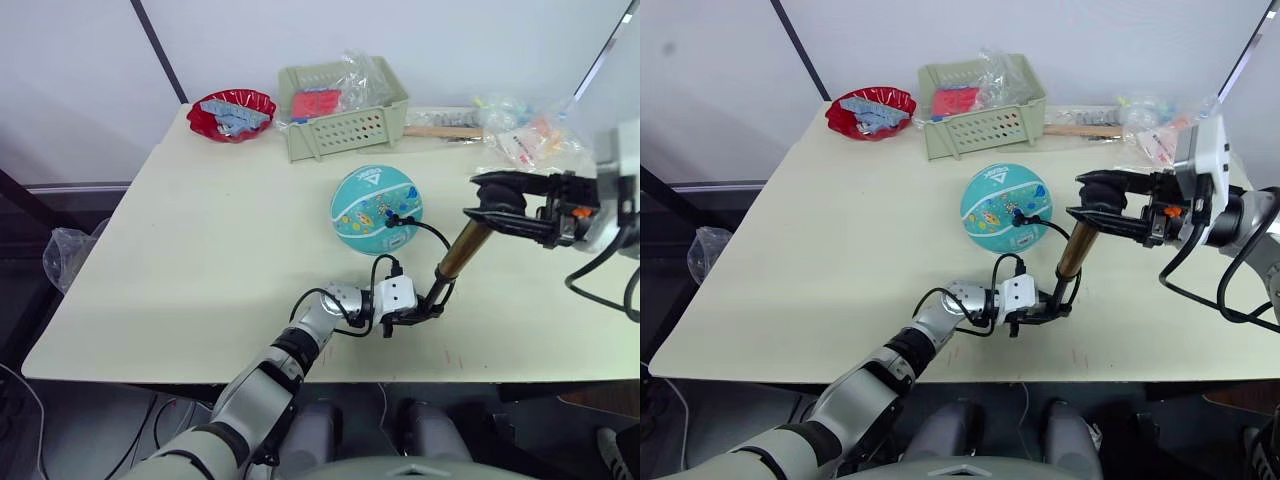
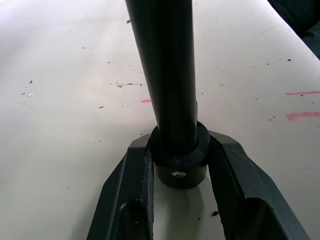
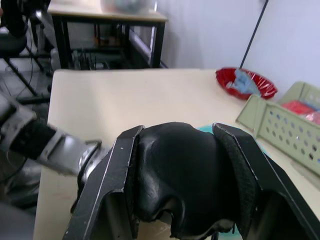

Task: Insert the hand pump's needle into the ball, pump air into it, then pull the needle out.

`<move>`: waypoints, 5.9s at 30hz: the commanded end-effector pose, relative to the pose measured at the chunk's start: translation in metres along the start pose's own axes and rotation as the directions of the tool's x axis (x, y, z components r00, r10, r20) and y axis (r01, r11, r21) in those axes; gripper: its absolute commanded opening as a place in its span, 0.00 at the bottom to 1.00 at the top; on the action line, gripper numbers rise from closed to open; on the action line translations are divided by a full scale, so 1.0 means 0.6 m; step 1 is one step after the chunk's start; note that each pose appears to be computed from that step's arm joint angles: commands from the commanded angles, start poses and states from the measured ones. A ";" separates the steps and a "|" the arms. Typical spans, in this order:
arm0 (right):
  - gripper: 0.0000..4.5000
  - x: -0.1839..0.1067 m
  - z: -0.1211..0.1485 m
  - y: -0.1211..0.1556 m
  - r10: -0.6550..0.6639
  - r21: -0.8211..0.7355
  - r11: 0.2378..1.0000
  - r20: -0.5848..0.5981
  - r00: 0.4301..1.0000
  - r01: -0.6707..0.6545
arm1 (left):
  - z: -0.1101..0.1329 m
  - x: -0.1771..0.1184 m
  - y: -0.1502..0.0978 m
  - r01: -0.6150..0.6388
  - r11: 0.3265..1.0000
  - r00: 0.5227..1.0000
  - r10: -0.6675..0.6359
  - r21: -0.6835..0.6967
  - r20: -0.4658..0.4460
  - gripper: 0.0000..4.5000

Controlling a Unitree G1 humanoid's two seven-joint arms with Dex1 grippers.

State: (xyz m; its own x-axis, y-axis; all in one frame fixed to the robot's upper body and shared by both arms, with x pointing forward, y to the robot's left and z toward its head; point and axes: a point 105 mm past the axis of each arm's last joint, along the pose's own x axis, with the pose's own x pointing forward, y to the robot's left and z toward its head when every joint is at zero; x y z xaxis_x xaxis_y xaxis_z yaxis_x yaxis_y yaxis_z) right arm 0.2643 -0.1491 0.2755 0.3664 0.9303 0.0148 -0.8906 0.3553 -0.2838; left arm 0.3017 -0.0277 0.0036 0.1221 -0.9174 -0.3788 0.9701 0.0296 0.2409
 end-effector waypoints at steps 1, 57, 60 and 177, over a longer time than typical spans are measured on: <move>0.37 -0.007 0.068 0.009 -0.023 -0.072 0.997 0.159 0.987 0.035 | -0.123 -0.024 -0.072 0.076 0.983 0.962 -0.117 -0.168 -0.248 0.24; 0.37 -0.032 0.027 0.002 -0.001 -0.089 0.996 -0.030 1.000 -0.001 | -0.116 -0.016 -0.069 0.083 0.983 0.963 -0.121 -0.161 -0.242 0.24; 0.37 -0.031 -0.037 0.005 -0.010 -0.043 0.999 -0.142 0.990 0.004 | -0.116 -0.016 -0.069 0.082 0.984 0.963 -0.120 -0.161 -0.241 0.24; 0.36 -0.024 -0.222 0.047 -0.091 0.102 0.987 -0.271 0.958 0.122 | -0.121 -0.017 -0.071 0.080 0.983 0.961 -0.120 -0.163 -0.250 0.24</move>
State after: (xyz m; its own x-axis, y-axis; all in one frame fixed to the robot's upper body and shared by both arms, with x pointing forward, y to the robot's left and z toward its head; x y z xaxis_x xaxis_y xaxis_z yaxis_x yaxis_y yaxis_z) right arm 0.2673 -0.1574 0.1790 0.4840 0.8702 -0.0927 -0.8609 0.4545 -0.2285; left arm 0.3003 -0.0284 -0.0068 0.1216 -0.9050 -0.4078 0.9734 0.0285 0.2271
